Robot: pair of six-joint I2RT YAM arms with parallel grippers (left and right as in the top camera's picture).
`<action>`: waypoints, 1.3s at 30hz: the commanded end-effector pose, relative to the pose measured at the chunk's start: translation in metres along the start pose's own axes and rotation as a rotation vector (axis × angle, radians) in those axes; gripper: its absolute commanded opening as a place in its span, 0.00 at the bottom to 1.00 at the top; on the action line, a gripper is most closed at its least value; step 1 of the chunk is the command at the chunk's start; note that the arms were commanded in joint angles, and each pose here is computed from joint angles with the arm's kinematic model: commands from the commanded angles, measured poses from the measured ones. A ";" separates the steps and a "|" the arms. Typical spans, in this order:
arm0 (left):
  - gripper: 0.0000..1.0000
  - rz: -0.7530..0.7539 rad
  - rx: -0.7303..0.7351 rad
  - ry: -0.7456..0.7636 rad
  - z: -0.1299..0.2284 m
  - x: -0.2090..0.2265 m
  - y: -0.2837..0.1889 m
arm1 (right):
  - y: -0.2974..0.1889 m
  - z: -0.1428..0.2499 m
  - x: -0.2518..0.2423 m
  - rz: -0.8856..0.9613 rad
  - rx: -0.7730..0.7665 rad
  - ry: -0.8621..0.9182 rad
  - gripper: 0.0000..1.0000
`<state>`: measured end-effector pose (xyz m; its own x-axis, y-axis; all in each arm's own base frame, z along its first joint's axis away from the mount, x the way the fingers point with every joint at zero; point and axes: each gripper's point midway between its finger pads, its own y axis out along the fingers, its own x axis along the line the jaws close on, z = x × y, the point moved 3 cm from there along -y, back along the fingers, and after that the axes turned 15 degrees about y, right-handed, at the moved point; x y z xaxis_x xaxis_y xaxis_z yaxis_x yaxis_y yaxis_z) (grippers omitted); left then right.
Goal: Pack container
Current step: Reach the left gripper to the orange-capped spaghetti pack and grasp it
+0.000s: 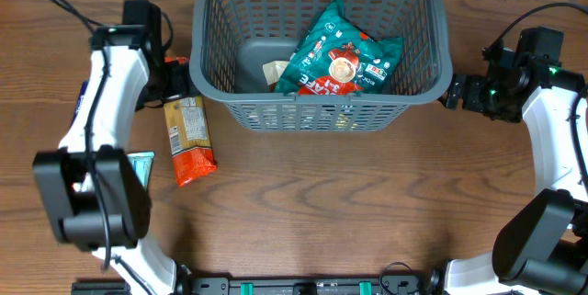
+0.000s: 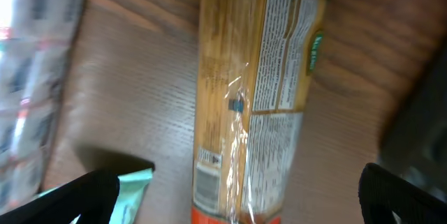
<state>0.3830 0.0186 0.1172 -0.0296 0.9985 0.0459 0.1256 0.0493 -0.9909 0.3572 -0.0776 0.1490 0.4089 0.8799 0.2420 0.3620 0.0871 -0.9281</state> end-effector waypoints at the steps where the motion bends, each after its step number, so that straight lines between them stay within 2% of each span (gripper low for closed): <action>1: 0.99 0.010 0.047 0.012 0.000 -0.001 0.021 | -0.002 -0.001 -0.001 -0.007 -0.004 -0.018 0.99; 9: 0.99 0.046 0.119 0.036 0.000 -0.007 0.066 | -0.002 -0.001 -0.001 -0.008 -0.004 -0.027 0.99; 20: 1.00 0.066 0.199 0.036 0.009 -0.012 0.104 | -0.002 -0.002 0.000 -0.012 -0.007 -0.034 0.99; 22: 0.87 0.067 0.210 0.036 0.012 -0.012 0.106 | -0.002 -0.002 0.000 -0.012 -0.007 -0.035 0.99; 23: 0.70 0.067 0.215 0.037 0.013 -0.012 0.106 | -0.002 -0.002 0.000 -0.012 -0.007 -0.035 0.99; 25: 0.43 0.067 0.228 0.036 0.016 -0.012 0.105 | -0.002 -0.002 0.000 -0.012 -0.007 -0.043 0.99; 27: 0.26 0.068 0.244 0.037 0.019 -0.012 0.104 | -0.002 -0.002 0.000 -0.012 -0.007 -0.045 0.99; 28: 0.12 0.068 0.252 0.037 0.021 -0.012 0.103 | -0.002 -0.002 0.000 -0.012 -0.007 -0.045 0.99; 29: 0.06 0.068 0.264 0.037 0.023 -0.012 0.102 | -0.002 -0.002 0.000 -0.012 -0.007 -0.045 0.99; 34: 0.06 0.068 0.257 0.037 0.023 -0.011 0.089 | -0.002 -0.002 0.000 -0.011 -0.007 -0.046 0.99; 39: 0.06 0.056 0.128 0.034 0.009 -0.008 0.045 | -0.002 -0.002 0.000 -0.011 -0.007 -0.061 0.99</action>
<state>0.3837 0.0081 0.0459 0.0075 0.9994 -0.0330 -0.0484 -0.0326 -0.9983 0.3574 -0.0776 0.1489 0.3715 0.8995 0.2298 0.3627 0.0873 -0.9278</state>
